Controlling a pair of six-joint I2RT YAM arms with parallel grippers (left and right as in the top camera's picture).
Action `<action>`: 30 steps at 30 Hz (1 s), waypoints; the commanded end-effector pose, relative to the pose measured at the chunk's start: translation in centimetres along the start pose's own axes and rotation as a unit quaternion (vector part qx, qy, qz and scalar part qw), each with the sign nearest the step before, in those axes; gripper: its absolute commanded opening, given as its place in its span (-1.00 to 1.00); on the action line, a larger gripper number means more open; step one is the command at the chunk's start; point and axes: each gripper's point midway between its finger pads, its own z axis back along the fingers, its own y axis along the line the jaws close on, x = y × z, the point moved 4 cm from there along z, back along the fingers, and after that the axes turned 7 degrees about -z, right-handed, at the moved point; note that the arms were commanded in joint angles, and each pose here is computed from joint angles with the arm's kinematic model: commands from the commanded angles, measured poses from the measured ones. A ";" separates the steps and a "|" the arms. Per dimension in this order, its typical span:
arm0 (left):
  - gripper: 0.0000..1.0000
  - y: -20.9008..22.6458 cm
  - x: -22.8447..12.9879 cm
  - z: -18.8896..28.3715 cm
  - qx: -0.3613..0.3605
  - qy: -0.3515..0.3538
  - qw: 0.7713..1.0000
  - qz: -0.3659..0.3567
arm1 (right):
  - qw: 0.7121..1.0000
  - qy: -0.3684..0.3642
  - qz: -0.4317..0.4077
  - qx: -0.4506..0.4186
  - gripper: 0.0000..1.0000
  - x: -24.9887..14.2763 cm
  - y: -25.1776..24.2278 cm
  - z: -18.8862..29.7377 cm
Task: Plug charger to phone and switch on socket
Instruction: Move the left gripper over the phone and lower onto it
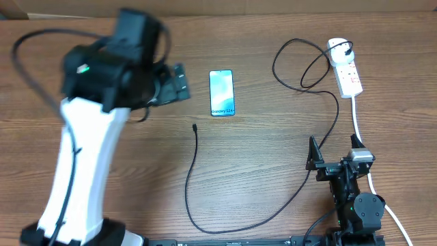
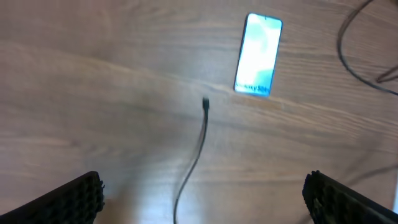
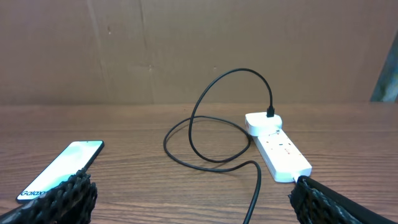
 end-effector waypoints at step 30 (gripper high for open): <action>1.00 -10.0 3.8 -24.6 -0.011 0.084 0.996 -0.029 | 1.000 -0.003 -0.001 -0.001 1.00 -0.2 0.0 0.0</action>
